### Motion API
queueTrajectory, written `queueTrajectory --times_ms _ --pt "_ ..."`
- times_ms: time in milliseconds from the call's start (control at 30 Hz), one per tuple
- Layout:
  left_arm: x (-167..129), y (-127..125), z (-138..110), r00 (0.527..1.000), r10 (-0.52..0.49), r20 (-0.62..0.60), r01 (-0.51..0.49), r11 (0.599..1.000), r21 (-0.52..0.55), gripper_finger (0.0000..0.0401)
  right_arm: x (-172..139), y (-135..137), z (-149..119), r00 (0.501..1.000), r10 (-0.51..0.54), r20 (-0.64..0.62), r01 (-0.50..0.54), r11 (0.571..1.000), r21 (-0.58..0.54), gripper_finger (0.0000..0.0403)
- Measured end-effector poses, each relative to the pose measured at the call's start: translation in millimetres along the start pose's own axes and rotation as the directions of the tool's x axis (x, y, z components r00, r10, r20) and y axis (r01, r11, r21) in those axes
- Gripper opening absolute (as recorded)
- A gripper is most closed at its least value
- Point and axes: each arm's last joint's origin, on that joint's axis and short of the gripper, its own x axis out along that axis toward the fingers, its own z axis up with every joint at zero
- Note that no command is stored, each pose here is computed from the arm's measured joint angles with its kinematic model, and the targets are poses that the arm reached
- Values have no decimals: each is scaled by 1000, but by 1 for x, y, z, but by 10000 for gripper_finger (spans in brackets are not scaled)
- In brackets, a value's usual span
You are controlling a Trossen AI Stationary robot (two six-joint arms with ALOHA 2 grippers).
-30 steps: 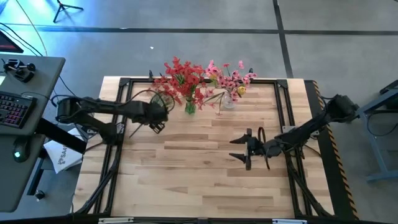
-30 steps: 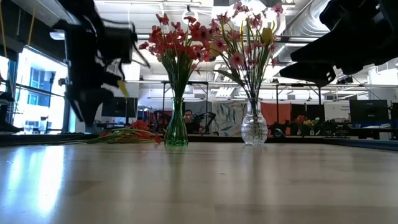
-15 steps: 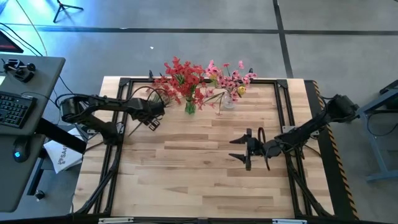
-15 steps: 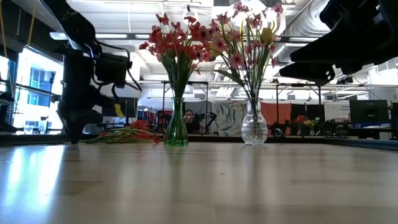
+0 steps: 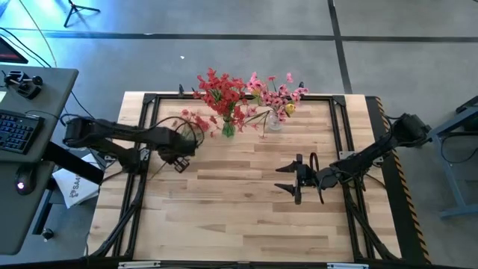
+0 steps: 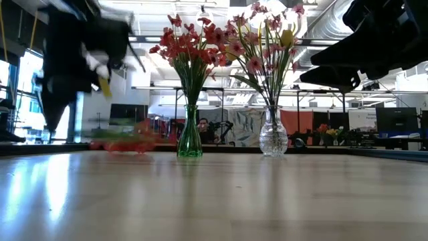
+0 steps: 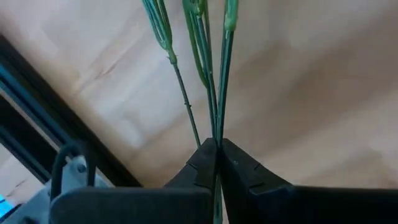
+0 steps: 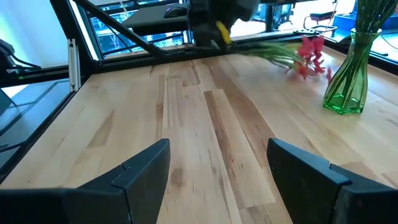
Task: Sort flowers into vase by color
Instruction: Put the red flower into the green vase
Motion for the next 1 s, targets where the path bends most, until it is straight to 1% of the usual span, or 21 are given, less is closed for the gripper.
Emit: queueTrajectory --times_ms 100,200,267,367,433,467,533,567,633,700,733,767,800,833,867,900,1000 --pt "-29 -7 -13 992 -93 89 91 996 20 1 0 0 0 1000 0 1 0 1000 -7 264" --pt "-57 -10 -26 953 -222 208 215 975 59 1 0 0 0 1000 0 1 0 1000 -7 264" --pt "-71 -10 -36 906 -301 299 284 954 97 1 0 0 0 1000 0 1 0 1000 -7 264" --pt "-85 -11 -52 801 -431 415 391 902 183 1 0 0 0 1000 0 1 0 1000 -6 264" --pt "-90 -15 -63 706 -513 487 426 858 287 1 0 0 0 1000 0 -1 0 1000 -6 264" --pt "-93 -19 -70 645 -558 521 438 830 346 0 0 0 0 1000 0 -1 0 1000 -6 264" --pt "-97 -25 -83 505 -631 589 428 775 465 0 0 0 0 1000 -1 -2 1 1000 -9 264" --pt "-98 -29 -88 433 -648 627 402 761 509 0 0 0 0 1000 -1 -2 1 1000 -13 264" --pt "-98 -37 -96 287 -650 704 326 757 566 0 0 0 0 1000 -1 -1 1 1000 -26 264" --pt "-93 -44 -100 163 -618 769 242 781 576 0 0 0 0 1000 -1 0 1 999 -35 264" --pt "-89 -48 -99 107 -594 798 222 796 563 0 0 0 0 1000 0 1 1 999 -42 264" --pt "-85 -52 -97 58 -562 825 215 814 540 0 0 0 0 1000 0 4 0 999 -42 264" --pt "-78 -54 -94 25 -533 846 207 830 517 0 0 0 1 1000 1 7 -1 999 -41 264" --pt "-71 -56 -90 -1 -518 855 202 838 508 0 0 0 1 1000 2 11 -2 999 -38 264" --pt "-64 -58 -85 -30 -530 847 210 826 524 0 0 0 2 1000 4 17 -3 999 -35 264" --pt "-58 -59 -80 -62 -556 829 224 801 554 0 0 1 3 1000 6 24 -5 999 -36 264" --pt "-46 -58 -62 -186 -607 773 272 724 634 0 0 2 7 998 22 65 -19 999 -43 264"
